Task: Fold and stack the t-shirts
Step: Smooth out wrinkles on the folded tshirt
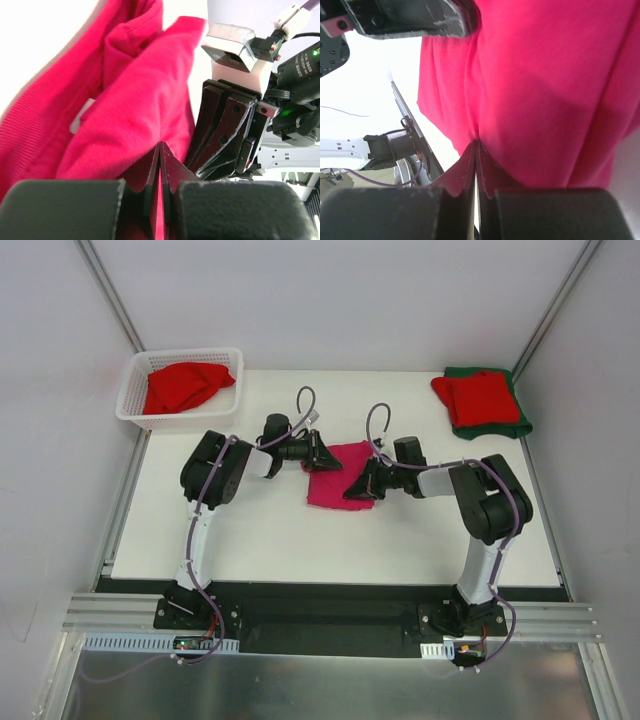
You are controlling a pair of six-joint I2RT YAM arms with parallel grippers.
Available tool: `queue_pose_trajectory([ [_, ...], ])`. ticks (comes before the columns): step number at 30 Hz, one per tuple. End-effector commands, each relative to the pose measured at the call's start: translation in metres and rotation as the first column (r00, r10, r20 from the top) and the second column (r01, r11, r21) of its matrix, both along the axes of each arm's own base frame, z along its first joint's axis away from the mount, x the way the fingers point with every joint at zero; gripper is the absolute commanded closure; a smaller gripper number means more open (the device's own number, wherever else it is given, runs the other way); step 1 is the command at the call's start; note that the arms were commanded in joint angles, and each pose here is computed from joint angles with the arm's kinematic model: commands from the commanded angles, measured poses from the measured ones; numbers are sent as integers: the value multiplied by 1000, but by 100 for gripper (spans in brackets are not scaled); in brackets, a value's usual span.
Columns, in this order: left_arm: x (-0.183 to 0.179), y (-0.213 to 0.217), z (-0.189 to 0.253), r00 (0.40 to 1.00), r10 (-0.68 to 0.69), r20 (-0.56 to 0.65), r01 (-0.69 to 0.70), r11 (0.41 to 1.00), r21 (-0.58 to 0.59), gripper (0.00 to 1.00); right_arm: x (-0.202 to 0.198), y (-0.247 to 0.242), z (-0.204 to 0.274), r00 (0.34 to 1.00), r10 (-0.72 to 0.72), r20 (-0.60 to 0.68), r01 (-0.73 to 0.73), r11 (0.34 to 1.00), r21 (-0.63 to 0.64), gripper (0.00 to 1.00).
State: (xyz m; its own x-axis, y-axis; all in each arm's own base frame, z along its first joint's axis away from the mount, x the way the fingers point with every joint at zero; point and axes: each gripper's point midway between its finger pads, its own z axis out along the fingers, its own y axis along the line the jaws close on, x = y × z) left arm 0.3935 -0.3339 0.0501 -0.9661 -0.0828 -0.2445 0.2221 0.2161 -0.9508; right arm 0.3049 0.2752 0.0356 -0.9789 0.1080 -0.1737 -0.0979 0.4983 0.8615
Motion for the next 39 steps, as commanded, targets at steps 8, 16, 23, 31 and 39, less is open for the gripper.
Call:
queue_pose_trajectory([
  [8,-13,11,116,976,6,218,8,998,-63,100,4,-4,88,982,30,186,-26,999,-26,99],
  [16,-51,25,114,975,2,224,10,999,-49,100,34,-3,89,979,18,203,-11,999,-32,99],
  [23,-74,35,90,980,-5,201,8,1000,-13,100,77,-11,78,979,-16,202,24,999,-41,99],
  [31,-66,32,70,985,5,171,-1,1000,-25,100,108,-4,70,981,-18,195,21,1000,-13,99],
  [39,-55,19,50,992,-12,129,14,1000,-22,100,119,1,61,985,-25,169,24,1000,10,99],
])
